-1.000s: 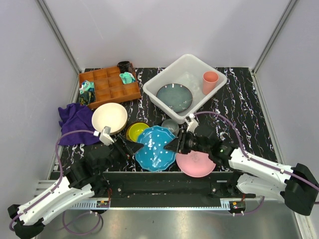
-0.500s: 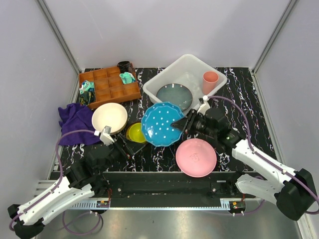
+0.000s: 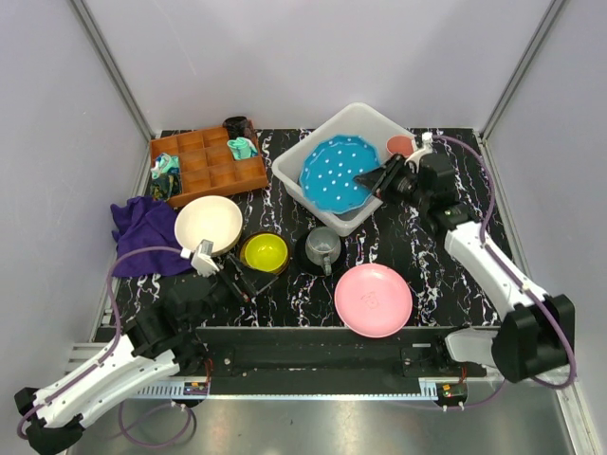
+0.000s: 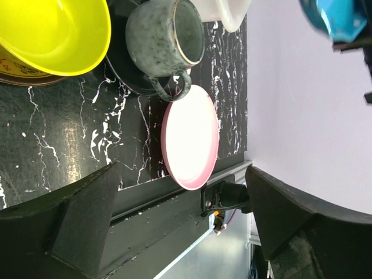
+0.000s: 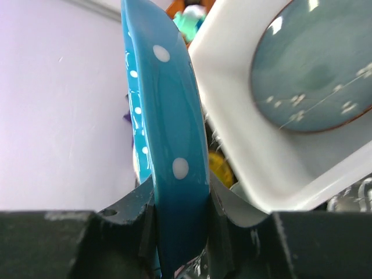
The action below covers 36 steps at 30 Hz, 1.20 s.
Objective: Place the mixed dishes into the plastic bin
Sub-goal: Place the plate in the plastic bin.
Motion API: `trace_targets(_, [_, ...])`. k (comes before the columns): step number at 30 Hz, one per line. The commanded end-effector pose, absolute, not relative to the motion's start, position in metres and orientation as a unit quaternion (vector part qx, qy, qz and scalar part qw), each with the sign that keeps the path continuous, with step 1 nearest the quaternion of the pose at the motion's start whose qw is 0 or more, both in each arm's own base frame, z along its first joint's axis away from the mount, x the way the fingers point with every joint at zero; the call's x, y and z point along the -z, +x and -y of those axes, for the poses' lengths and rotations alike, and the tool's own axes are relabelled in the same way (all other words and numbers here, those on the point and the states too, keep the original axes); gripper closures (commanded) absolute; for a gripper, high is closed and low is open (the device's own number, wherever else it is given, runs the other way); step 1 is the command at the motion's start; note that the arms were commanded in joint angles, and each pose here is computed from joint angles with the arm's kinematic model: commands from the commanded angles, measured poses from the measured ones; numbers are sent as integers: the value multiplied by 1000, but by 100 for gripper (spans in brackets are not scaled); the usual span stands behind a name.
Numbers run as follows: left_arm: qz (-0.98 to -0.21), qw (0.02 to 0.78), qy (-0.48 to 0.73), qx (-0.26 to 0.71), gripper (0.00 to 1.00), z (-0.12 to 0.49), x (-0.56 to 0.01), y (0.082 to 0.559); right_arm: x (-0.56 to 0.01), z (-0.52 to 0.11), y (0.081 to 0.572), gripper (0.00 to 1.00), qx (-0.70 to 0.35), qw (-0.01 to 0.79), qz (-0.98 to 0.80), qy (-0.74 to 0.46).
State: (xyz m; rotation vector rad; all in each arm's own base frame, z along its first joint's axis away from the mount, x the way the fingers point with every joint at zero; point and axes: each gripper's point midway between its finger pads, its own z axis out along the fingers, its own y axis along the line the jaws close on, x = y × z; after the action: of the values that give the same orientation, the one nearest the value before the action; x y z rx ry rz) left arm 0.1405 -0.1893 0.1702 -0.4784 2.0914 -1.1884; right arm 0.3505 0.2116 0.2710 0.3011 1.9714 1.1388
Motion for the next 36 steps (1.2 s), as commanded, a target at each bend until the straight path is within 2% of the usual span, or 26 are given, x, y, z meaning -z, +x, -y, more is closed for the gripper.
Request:
trace_targets(1, [-802, 343, -163, 461, 7, 195, -183, 141, -334, -206, 388, 100, -481, 482, -729, 72])
trace_targets(18, [-806, 335, -158, 462, 4, 197, -180, 138, -291, -196, 498, 100, -426, 483, -761, 78])
trace_targets(36, [-809, 338, -166, 452, 1, 191, -176, 138, -211, -207, 543, 100, -416, 425, -798, 95])
